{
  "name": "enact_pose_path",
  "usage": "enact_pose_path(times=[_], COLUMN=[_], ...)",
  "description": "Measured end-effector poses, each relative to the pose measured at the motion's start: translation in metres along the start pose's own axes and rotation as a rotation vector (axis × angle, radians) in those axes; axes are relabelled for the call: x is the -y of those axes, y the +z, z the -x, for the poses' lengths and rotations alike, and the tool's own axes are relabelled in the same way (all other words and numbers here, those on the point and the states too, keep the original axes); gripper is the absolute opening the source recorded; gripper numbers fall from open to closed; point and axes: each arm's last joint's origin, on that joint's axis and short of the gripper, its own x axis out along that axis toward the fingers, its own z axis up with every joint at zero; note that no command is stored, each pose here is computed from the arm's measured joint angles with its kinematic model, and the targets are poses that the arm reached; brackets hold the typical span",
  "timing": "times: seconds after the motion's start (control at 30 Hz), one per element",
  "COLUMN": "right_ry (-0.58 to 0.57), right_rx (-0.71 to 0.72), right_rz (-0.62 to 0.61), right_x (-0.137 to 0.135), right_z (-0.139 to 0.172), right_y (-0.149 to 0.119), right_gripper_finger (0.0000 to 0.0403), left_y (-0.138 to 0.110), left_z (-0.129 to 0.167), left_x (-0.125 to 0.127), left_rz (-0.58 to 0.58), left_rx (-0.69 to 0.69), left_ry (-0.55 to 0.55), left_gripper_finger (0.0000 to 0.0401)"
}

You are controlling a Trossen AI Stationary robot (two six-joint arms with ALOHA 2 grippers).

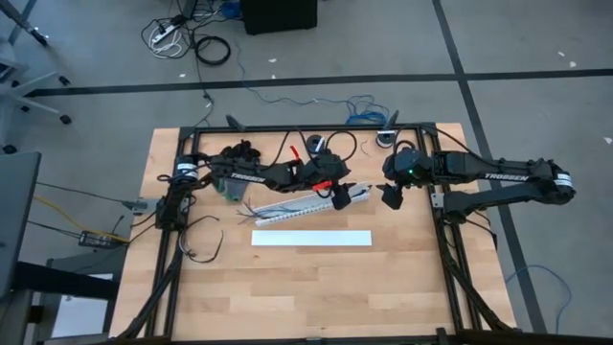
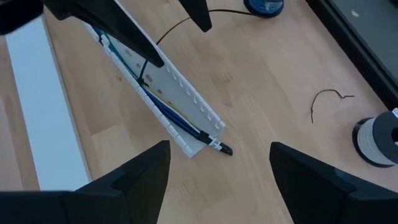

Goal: Ziptie cables
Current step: Close the white cable duct

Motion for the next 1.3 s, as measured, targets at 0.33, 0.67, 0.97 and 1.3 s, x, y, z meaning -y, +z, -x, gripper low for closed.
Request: enact_pose_path(times=[0.33,0.67,0.97,1.3], right_ry=[0.005,0.004,0.004,0.003], right_rx=[-0.006,-0.028,-0.026,-0.027], right_rz=[0.003,0.005,-0.018,-0.048], right_x=[0.0,0.0,0.0,0.0], right_z=[0.0,0.0,0.0,0.0], right_y=[0.0,-0.003,-0.003,-0.003], right_gripper_finger=[0.027,0.027,0.027,0.027], left_y=[-0.003,-0.006,-0.015,-0.025], left_z=[0.0,0.0,-0.002,-0.021], left_x=[-0.002,-0.003,-0.012,-0.007], left_rz=[0.043,-0.08,-0.055,-0.047], left_rx=[-0.032,-0.072,-0.241,-0.375], left_ry=[-0.006,-0.149,-0.121,-0.232], left_gripper_finger=[0.0215,0.0295,0.0348,0.0349])
